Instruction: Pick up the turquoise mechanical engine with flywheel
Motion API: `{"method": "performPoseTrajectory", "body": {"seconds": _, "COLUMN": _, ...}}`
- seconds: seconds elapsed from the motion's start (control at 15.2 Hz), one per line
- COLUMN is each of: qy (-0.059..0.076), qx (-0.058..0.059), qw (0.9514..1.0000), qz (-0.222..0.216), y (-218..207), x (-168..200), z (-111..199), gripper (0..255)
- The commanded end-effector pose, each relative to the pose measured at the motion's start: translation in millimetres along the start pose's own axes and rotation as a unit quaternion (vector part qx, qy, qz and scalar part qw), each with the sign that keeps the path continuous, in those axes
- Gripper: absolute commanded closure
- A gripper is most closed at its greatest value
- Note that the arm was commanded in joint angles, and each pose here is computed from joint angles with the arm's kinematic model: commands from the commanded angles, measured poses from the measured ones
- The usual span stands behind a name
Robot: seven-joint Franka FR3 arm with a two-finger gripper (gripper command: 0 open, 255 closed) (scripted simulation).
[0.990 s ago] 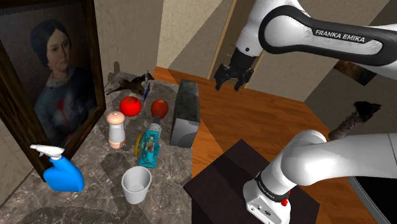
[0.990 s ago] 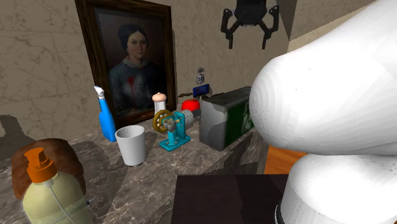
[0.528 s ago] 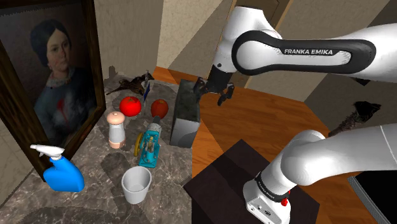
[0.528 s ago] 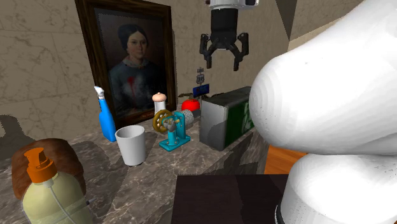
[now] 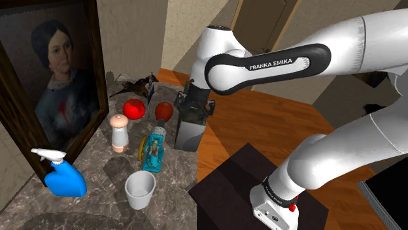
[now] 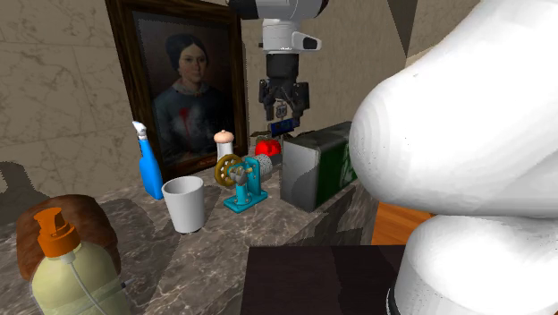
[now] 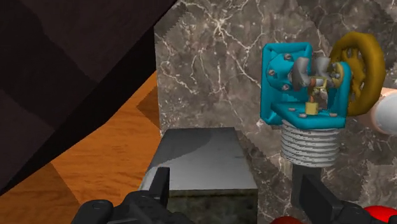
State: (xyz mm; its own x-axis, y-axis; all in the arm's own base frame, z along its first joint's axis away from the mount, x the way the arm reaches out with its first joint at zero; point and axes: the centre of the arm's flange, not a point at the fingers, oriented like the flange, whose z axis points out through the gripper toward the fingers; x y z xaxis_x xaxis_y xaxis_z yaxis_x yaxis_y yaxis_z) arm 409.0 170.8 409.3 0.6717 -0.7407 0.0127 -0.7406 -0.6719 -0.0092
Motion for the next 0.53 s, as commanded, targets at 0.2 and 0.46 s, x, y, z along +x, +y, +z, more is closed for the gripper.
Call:
{"method": "performPoseTrajectory", "body": {"seconds": 0.2, "qy": -0.01, "qx": -0.002, "qw": 0.9968, "qz": 0.079, "y": -50.1, "x": -6.6, "z": 44.8, "gripper": 0}}
{"method": "performPoseTrajectory", "body": {"seconds": 0.46, "qy": -0.018, "qx": -0.005, "qw": 0.9899, "qz": 0.14, "y": -89.5, "x": -5.7, "z": 80.2, "gripper": 0}}
